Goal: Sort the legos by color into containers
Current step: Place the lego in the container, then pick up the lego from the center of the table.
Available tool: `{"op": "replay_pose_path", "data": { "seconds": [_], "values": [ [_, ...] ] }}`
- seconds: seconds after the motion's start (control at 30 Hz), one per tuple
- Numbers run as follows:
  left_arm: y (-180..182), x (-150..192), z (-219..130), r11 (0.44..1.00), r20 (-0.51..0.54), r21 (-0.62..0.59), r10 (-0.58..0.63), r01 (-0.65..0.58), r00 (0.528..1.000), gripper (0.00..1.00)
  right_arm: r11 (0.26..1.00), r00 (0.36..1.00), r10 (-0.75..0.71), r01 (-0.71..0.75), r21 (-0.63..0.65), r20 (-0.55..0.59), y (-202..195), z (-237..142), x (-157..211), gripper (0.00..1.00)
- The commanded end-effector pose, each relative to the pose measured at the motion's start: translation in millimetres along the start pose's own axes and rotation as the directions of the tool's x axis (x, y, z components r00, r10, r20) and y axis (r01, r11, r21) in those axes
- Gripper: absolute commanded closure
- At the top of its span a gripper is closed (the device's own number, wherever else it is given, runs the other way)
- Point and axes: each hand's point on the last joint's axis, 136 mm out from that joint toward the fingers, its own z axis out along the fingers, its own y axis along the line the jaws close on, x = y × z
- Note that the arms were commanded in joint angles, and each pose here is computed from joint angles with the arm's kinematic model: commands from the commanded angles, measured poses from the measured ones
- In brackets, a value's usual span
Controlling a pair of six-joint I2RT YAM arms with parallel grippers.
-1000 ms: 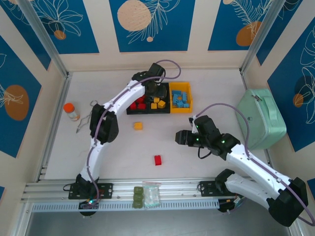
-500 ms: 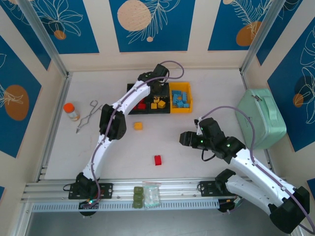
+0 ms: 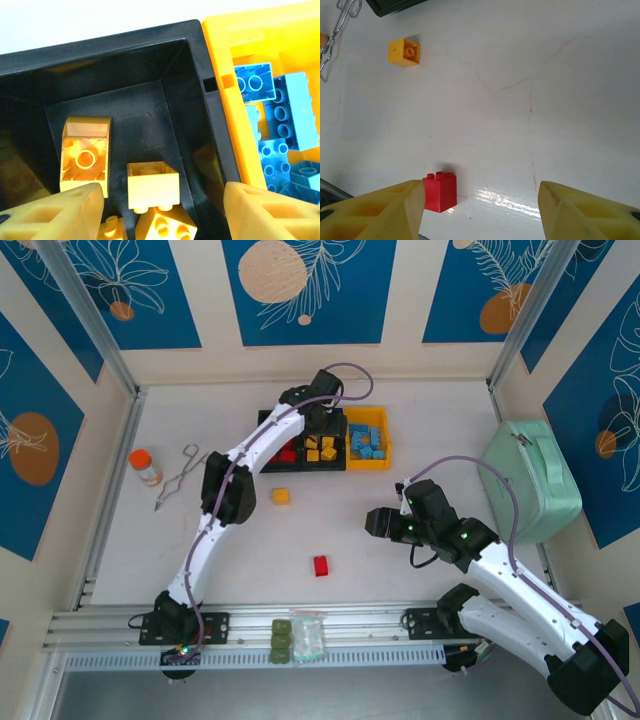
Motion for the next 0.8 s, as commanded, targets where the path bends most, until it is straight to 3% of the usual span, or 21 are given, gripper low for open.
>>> {"op": "replay_pose_path", "data": {
  "seconds": [0.0, 0.37, 0.77],
  "values": [
    [-15.9, -17.6, -56.9, 0.998, 0.080, 0.055, 0.019, -0.023, 0.997, 0.36, 1.000, 1.000, 0.004, -0.004, -0.008, 0.003, 1.7, 1.8, -2.0, 0.39],
    [-5.5, 32.8, -116.1, 0.995, 0.084, 0.094, 0.034, -0.042, 0.996, 0.36, 0.999, 0.999, -0.031, 0.030, -0.042, -0.035, 16.0, 9.3, 0.2, 0.38],
    [54.5, 114.8, -138.0, 0.999, 0.079, -0.038, 0.000, 0.003, 0.997, 0.34, 0.974, 0.984, -0.170, 0.160, -0.158, -0.053, 56.6, 24.5, 8.1, 0.33]
  ]
}}
